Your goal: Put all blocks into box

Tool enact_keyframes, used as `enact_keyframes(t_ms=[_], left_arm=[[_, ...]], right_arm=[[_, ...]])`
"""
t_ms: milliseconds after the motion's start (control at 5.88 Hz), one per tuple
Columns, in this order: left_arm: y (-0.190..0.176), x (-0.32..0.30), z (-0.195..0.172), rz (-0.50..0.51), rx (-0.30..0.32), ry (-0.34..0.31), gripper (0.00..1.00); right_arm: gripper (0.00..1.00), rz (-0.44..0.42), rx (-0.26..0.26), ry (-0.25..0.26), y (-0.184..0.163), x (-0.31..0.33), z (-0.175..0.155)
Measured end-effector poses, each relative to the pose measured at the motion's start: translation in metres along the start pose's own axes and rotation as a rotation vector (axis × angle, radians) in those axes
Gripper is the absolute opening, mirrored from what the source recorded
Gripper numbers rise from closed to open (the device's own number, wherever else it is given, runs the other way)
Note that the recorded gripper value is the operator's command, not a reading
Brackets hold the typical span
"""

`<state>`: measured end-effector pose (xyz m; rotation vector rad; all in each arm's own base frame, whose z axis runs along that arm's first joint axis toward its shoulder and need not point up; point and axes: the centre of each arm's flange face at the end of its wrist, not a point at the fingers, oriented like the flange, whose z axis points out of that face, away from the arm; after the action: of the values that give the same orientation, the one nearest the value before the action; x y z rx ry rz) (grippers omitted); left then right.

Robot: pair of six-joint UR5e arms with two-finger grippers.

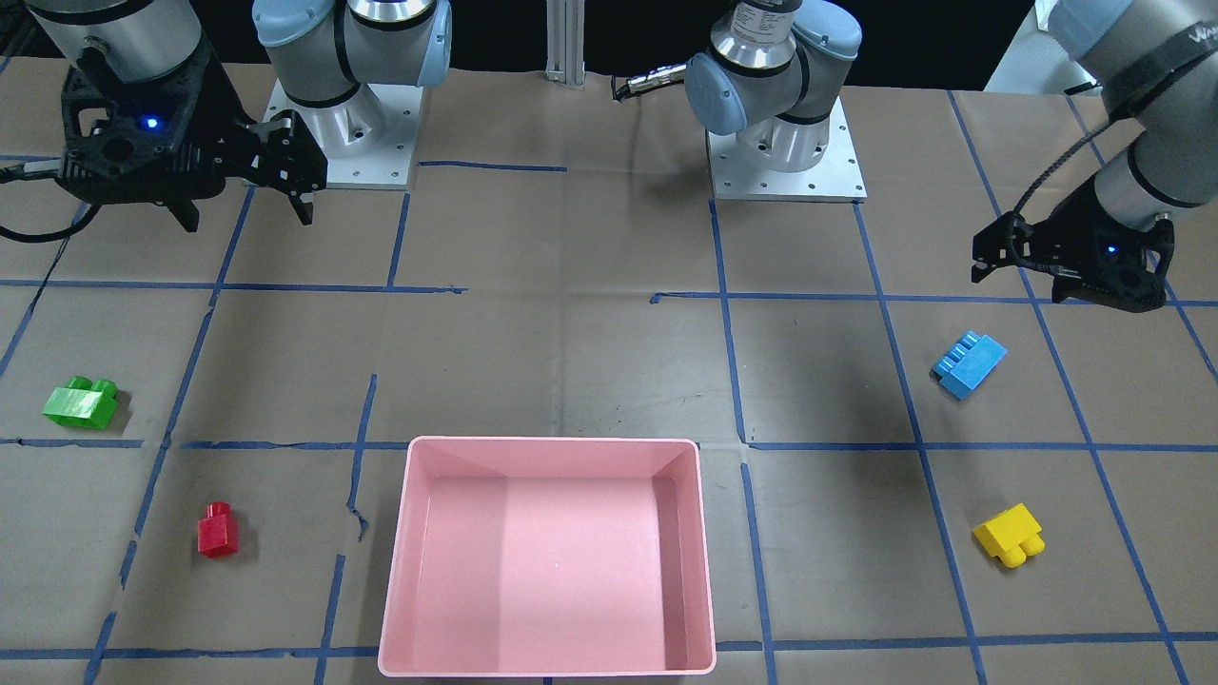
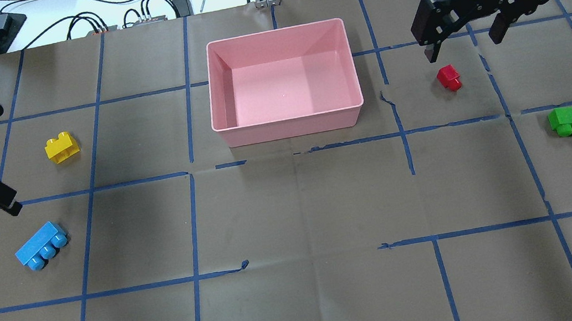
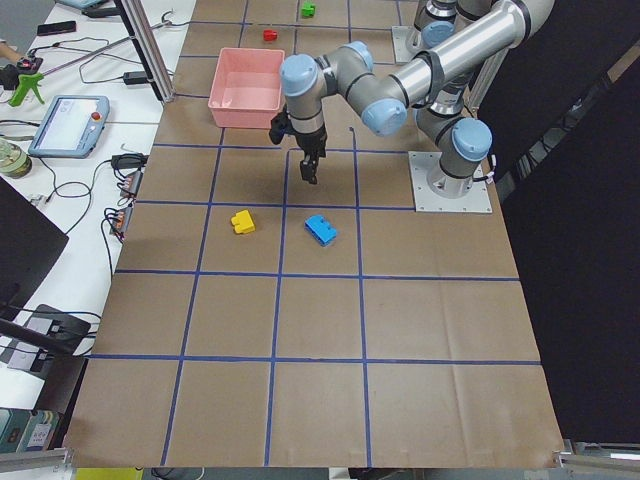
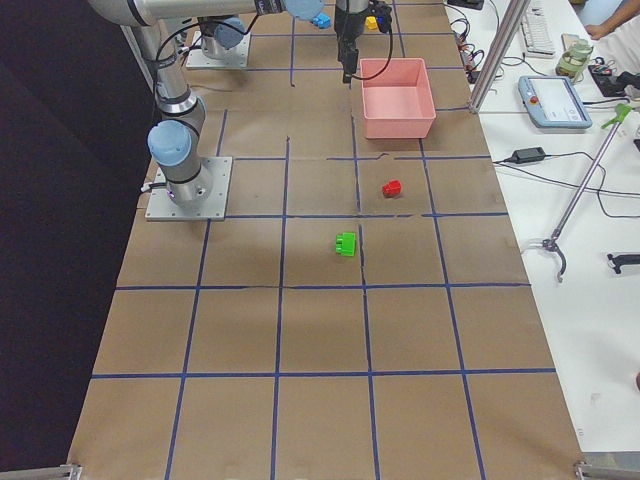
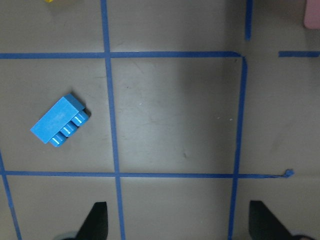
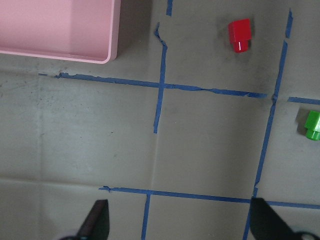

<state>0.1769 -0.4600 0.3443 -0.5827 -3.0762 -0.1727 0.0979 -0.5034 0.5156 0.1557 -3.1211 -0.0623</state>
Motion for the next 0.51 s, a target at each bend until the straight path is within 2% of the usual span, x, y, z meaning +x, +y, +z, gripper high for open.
enact_keyframes(t_ms=[340,510], left_arm=[[0.009,-0.028,0.069,0.175,0.060,-0.049,0.98],[0.006,-0.031,0.105,0.237,0.089,-0.039,0.98]], right_arm=[[1.00,0.120,-0.019,0.023,-0.005,0.091,0.008],[1.00,0.191,-0.053,0.029,-0.007,0.150,0.023]])
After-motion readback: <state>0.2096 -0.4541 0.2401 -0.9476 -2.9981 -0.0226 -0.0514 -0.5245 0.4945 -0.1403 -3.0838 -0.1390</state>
